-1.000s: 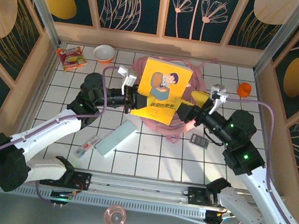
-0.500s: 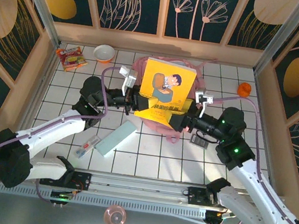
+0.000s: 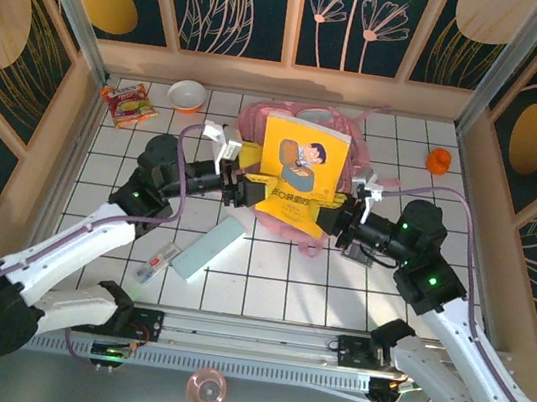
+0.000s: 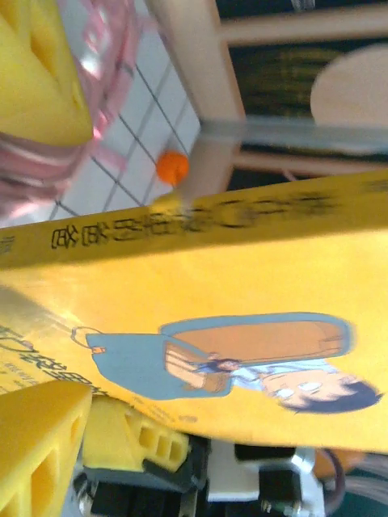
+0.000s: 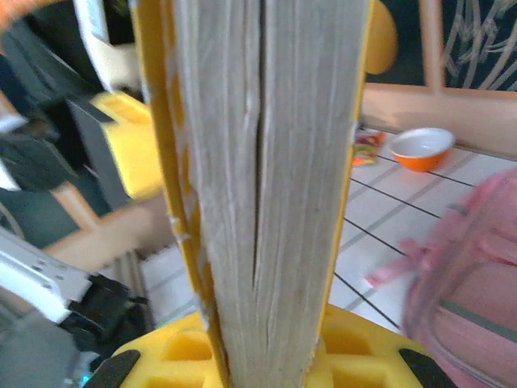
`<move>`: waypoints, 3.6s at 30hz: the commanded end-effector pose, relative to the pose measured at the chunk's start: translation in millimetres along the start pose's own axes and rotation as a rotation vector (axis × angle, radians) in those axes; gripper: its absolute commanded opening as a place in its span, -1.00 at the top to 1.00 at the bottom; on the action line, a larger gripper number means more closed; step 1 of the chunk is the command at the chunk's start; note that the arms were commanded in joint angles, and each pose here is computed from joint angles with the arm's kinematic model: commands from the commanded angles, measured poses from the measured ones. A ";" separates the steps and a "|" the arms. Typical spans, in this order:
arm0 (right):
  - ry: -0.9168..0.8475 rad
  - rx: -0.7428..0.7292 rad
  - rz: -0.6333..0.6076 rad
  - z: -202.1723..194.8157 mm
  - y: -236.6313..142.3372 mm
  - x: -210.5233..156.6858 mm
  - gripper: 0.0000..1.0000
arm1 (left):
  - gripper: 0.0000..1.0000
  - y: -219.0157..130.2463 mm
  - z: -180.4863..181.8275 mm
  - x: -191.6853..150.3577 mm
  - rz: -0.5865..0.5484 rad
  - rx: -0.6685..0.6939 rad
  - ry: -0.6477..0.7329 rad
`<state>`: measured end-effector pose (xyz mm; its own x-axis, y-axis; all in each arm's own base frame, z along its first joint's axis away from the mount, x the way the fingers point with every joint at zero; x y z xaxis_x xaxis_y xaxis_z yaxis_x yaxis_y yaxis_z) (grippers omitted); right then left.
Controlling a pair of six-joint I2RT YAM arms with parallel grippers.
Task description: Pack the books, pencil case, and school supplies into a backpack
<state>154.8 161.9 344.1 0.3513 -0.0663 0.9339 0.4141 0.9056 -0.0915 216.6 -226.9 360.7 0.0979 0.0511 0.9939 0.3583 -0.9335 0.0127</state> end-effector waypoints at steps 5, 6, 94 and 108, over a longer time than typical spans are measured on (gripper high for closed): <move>-0.408 -0.215 0.244 -22.3 -6.5 -9.9 1.00 | -0.62 -29.4 6.3 -4.9 0.313 0.178 0.471; -0.437 -0.227 0.291 -26.4 -5.4 -13.1 1.00 | -0.62 -29.5 7.6 -9.8 0.357 0.166 0.508; 0.627 -0.878 -0.362 -139.4 -109.0 -20.8 1.00 | -0.78 125.8 81.3 -153.5 0.663 0.166 0.484; 0.655 -0.875 -0.329 -138.3 -107.8 -26.8 1.00 | -0.58 160.1 114.2 -221.5 0.859 0.158 0.514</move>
<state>216.7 6.5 259.7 0.4293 -0.6925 0.5798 0.8884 0.2082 -0.4092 353.7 -348.6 135.5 -0.0191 -0.7796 0.6260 0.4559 -0.5640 -0.6885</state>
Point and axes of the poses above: each hand's point on the last joint's axis, 136 mm out from that joint toward the fingers, its own y axis out along the fingers, its own z axis along the line the jaws close on, x = y × z, the point moved 7 cm from there along -y, back along the fingers, and after that the axes turned 5 degrees about y, right-handed, at the moved point
